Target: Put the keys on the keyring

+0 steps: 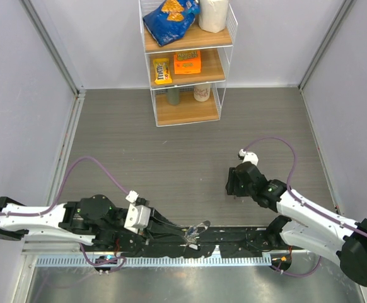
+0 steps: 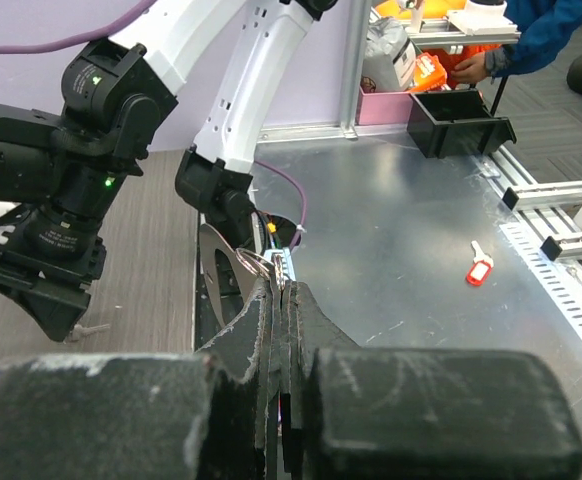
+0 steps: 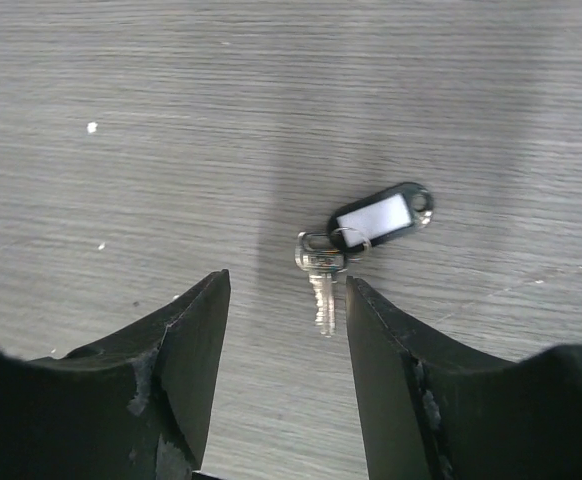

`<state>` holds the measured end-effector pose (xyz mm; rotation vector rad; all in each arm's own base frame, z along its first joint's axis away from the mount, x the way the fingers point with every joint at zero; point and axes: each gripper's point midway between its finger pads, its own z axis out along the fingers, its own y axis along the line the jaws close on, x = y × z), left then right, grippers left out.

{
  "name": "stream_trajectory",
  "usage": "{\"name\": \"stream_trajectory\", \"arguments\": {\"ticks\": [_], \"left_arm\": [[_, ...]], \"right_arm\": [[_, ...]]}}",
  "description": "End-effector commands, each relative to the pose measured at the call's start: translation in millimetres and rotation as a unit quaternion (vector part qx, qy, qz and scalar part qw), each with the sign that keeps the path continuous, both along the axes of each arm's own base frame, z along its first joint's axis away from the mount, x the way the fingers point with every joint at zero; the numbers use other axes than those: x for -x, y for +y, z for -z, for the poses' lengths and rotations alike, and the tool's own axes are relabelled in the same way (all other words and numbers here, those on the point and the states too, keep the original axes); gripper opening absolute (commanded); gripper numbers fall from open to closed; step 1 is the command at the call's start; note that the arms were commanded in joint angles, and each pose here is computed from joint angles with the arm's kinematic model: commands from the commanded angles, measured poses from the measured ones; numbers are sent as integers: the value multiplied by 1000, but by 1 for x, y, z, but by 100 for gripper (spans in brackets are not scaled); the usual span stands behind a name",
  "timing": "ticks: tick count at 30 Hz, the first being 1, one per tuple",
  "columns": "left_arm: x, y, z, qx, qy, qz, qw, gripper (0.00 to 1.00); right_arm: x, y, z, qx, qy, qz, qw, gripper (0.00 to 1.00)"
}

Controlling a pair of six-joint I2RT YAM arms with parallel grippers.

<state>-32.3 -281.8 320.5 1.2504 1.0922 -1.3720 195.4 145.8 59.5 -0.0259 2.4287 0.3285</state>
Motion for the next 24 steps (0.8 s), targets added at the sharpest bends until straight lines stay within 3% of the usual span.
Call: {"name": "stream_trajectory", "arguments": {"ticks": [1, 15, 24], "left_arm": [[0, 3, -26, 53, -3, -1, 999, 0], [-3, 2, -24, 49, -8, -8, 999, 0], [-5, 0, -24, 44, -8, -13, 999, 0]], "right_arm": [[-18, -9, -6, -23, -33, 58, 997, 56], [-26, -15, 22, -37, -14, 74, 996, 55], [-24, -13, 34, -36, -1, 68, 997, 49]]}}
